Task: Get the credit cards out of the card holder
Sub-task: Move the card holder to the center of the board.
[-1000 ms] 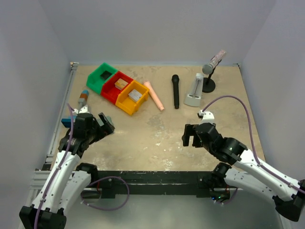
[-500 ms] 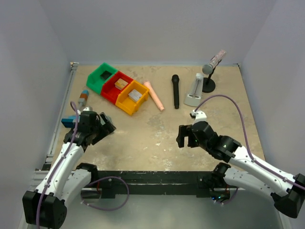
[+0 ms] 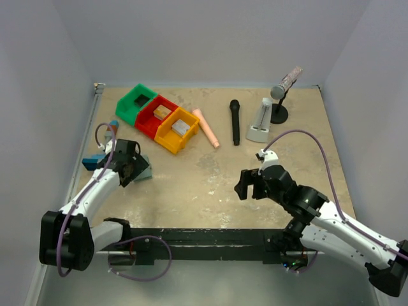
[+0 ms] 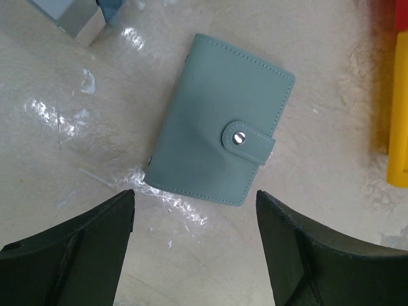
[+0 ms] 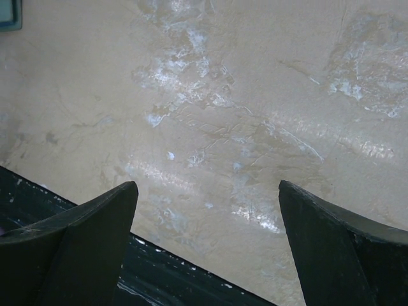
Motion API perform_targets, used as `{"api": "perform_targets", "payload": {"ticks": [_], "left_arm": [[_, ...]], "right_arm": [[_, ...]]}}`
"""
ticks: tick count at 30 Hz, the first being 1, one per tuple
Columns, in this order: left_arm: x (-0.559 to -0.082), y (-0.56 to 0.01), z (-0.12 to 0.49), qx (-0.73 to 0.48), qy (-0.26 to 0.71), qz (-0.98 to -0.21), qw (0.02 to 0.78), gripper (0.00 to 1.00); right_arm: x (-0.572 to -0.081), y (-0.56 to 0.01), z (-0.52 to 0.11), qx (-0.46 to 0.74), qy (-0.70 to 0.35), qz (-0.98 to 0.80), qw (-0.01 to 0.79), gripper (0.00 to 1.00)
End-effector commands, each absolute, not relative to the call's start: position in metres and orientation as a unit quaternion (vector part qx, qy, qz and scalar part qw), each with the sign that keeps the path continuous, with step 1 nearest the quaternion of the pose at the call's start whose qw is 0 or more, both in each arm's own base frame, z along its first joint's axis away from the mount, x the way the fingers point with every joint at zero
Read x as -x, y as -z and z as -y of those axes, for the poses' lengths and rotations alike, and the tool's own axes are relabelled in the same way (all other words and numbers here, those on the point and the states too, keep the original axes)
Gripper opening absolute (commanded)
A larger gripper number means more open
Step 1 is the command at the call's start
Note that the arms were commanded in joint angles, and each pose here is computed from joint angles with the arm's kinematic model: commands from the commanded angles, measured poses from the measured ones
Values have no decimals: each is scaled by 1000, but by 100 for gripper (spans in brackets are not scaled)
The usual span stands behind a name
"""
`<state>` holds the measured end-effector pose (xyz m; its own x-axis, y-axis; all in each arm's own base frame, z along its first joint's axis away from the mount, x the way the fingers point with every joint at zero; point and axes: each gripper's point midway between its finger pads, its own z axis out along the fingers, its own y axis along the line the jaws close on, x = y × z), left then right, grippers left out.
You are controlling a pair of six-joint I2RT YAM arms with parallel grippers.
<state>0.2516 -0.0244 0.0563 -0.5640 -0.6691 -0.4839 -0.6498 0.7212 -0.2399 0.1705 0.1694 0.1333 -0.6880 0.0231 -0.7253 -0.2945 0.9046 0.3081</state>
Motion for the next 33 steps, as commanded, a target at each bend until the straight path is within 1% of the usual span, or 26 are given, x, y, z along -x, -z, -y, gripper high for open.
{"api": "perform_targets", "payload": {"ticks": [1,8,18,22,26,29,31,33], "left_arm": [[-285,-86,12,394,11,-852,344,81],[-301,-79,11,394,-7,-859,328,84],[-308,-60,2,384,-42,-872,299,86],[-310,-49,7,379,-31,-880,283,87],[-307,-37,20,378,-5,-889,258,84],[-302,-31,24,381,5,-890,251,81],[-300,-32,25,382,11,-890,250,81],[-296,-29,27,380,16,-891,248,78]], "right_arm": [[-167,-139,-169,83,-220,-885,401,96],[-167,-140,-171,81,-226,-885,400,96],[-168,-147,-174,76,-235,-882,402,96],[-167,-144,-179,74,-242,-884,394,96],[-168,-141,-180,70,-243,-886,389,96],[-167,-143,-183,69,-249,-886,386,96],[-167,-143,-184,68,-250,-886,383,96],[-167,-144,-185,68,-252,-886,383,96]]}}
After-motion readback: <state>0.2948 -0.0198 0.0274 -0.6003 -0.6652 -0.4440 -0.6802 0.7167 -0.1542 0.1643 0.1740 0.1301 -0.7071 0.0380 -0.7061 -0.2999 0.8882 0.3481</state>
